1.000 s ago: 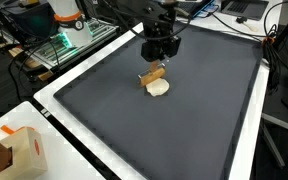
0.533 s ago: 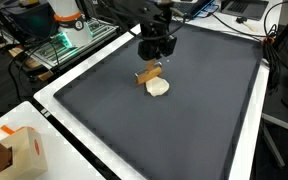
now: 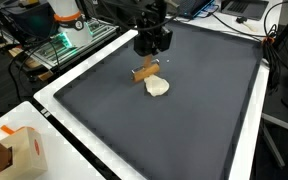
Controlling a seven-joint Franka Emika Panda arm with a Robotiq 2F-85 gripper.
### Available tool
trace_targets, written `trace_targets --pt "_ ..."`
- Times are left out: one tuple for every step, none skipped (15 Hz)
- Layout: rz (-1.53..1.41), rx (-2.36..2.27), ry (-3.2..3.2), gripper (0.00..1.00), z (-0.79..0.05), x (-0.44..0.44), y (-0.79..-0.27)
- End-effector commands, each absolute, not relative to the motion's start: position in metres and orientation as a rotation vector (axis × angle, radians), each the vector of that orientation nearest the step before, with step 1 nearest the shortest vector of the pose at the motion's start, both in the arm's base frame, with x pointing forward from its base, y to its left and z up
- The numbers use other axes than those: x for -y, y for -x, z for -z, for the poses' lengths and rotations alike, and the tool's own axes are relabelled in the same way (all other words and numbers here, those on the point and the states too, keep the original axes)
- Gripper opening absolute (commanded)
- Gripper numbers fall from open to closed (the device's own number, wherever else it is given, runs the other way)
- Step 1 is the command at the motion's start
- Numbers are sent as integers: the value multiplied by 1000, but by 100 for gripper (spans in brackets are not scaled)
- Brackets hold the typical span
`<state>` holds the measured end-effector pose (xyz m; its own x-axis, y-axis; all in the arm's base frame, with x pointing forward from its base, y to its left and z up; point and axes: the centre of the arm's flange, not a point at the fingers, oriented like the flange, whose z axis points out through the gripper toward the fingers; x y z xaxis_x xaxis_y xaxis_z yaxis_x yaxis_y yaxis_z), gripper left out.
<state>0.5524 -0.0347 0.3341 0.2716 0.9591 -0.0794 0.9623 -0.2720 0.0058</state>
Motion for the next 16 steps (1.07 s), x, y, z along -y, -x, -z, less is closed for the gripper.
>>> trace_targets --pt "55 -1869 -2440 24 -351 40 -532" --pt "48 -1863 -2444 24 -355 40 -530" --pt "42 -1858 -2447 24 -358 41 -529" --pt "30 -1847 -2453 24 -362 41 -527" --pt "25 -1836 -2463 24 -367 42 -526" --pt "18 -1818 -2474 24 -371 43 -526" --pt "8 -1792 -2499 24 -376 45 -526" --pt "3 -1754 -2534 24 -380 46 -526" --pt "-7 -1706 -2579 24 -385 48 -526" --pt "-15 -1665 -2615 24 -390 50 -526" --pt "-19 -1609 -2650 24 -394 52 -526" --pt "-9 -1549 -2683 24 -398 53 -526" --pt "4 -1480 -2723 24 -402 55 -526" --pt "26 -1388 -2773 24 -407 57 -526" --pt "40 -1313 -2809 24 -410 58 -526" --pt "51 -1232 -2844 24 -413 59 -527"
